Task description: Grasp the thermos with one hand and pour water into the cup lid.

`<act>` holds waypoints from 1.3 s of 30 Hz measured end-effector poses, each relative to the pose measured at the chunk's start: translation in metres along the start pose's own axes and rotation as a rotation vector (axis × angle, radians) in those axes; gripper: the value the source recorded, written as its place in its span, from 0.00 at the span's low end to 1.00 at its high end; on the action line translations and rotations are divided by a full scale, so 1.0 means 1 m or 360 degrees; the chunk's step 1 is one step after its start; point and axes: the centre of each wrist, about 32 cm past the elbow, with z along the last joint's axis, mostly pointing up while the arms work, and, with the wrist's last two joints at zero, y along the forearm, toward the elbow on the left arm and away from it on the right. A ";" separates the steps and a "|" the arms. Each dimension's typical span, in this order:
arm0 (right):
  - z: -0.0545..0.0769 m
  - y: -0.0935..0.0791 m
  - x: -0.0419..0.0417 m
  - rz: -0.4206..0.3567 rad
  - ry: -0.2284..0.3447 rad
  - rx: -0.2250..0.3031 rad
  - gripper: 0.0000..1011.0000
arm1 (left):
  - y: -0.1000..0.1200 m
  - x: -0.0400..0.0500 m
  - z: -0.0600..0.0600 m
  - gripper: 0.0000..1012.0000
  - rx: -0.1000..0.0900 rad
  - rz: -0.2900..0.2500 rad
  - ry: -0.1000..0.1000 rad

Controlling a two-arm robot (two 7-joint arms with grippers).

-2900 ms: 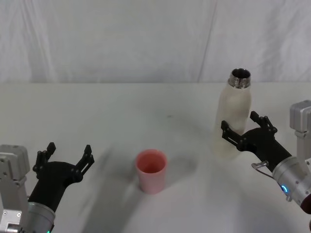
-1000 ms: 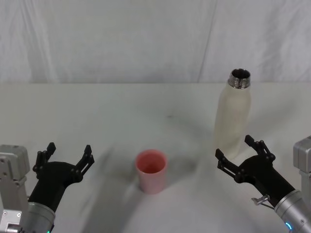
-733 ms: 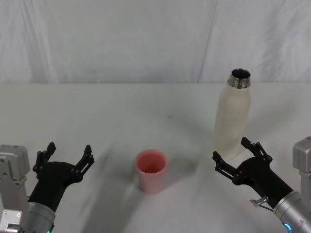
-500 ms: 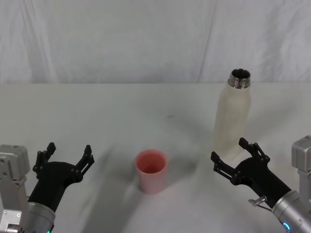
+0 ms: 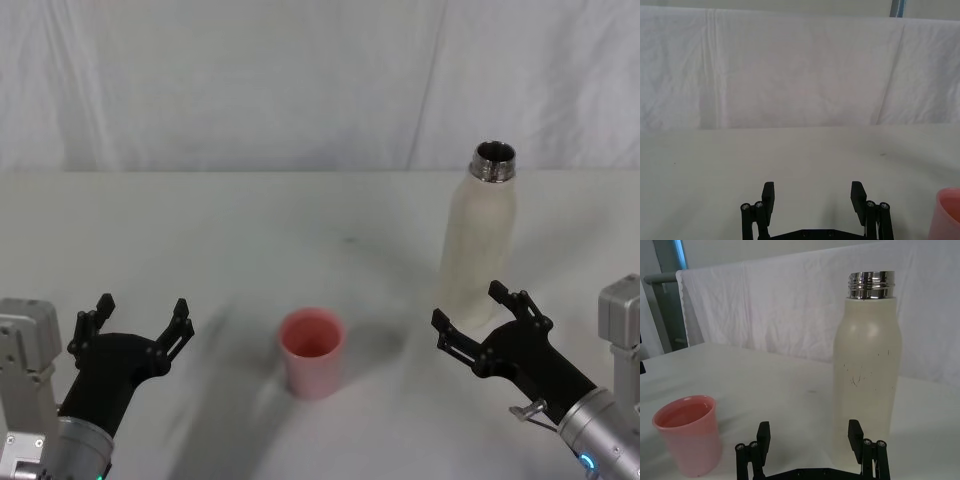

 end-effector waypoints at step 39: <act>0.000 -0.001 -0.0002 -0.0002 -0.0002 0.0000 0.99 | 0.000 0.0000 0.000 0.99 0.0000 0.0000 0.0000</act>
